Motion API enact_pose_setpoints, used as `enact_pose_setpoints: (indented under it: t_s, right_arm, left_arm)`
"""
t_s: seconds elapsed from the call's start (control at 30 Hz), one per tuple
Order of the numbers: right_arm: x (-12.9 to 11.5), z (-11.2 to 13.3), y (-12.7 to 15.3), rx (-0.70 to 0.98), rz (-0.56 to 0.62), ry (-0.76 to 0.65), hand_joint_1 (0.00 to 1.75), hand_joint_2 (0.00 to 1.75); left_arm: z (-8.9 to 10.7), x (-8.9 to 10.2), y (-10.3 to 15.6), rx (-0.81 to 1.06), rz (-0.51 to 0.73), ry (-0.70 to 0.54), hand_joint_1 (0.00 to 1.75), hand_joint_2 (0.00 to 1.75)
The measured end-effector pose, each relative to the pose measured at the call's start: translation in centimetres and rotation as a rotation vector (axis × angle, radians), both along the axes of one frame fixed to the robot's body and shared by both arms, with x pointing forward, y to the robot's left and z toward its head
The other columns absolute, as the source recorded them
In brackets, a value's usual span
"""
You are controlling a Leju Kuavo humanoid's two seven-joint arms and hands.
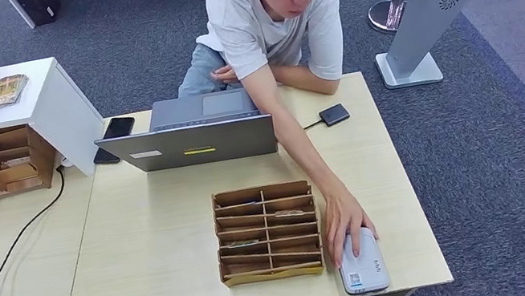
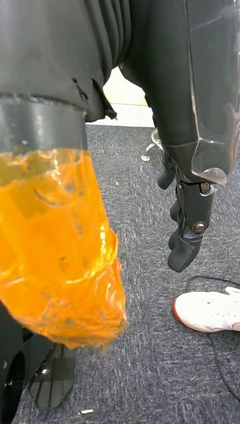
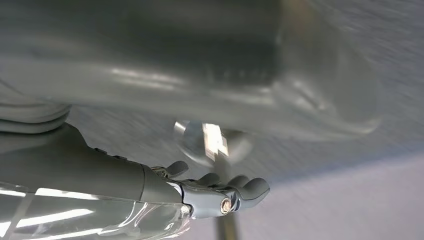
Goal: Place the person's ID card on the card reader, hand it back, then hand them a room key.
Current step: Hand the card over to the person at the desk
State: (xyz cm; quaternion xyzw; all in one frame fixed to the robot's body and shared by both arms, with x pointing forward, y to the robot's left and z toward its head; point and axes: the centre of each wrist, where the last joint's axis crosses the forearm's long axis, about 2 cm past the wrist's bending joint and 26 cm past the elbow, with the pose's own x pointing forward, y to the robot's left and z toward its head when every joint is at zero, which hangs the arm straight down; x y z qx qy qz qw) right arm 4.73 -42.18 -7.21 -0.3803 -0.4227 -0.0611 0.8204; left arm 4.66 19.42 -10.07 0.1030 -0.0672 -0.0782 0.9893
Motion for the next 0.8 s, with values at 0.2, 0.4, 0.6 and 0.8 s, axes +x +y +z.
enact_pose_setpoints:
  t_s: [0.2, 0.4, 0.6, 0.8]
  right_arm:
    - [-0.7, -2.8, 6.1, 0.288, -0.068, 0.232, 0.0, 0.0]
    - [-0.9, -3.7, 11.9, 0.482, -0.067, 0.485, 0.0, 0.0]
    - [-0.8, -3.7, 15.7, 0.553, 0.007, 0.628, 0.0, 0.0]
    - [-0.6, -3.6, 17.8, 0.55, 0.123, 0.735, 0.0, 0.0]
  left_arm:
    - [0.0, 0.0, 0.0, -0.008, -0.011, -0.001, 0.0, 0.0]
    - [0.0, 0.0, 0.1, -0.005, -0.012, -0.003, 0.0, 0.0]
    - [0.0, 0.0, 0.1, -0.004, 0.001, 0.001, 0.0, 0.0]
    - [0.0, -0.1, 0.1, -0.012, 0.016, 0.024, 0.0, 0.0]
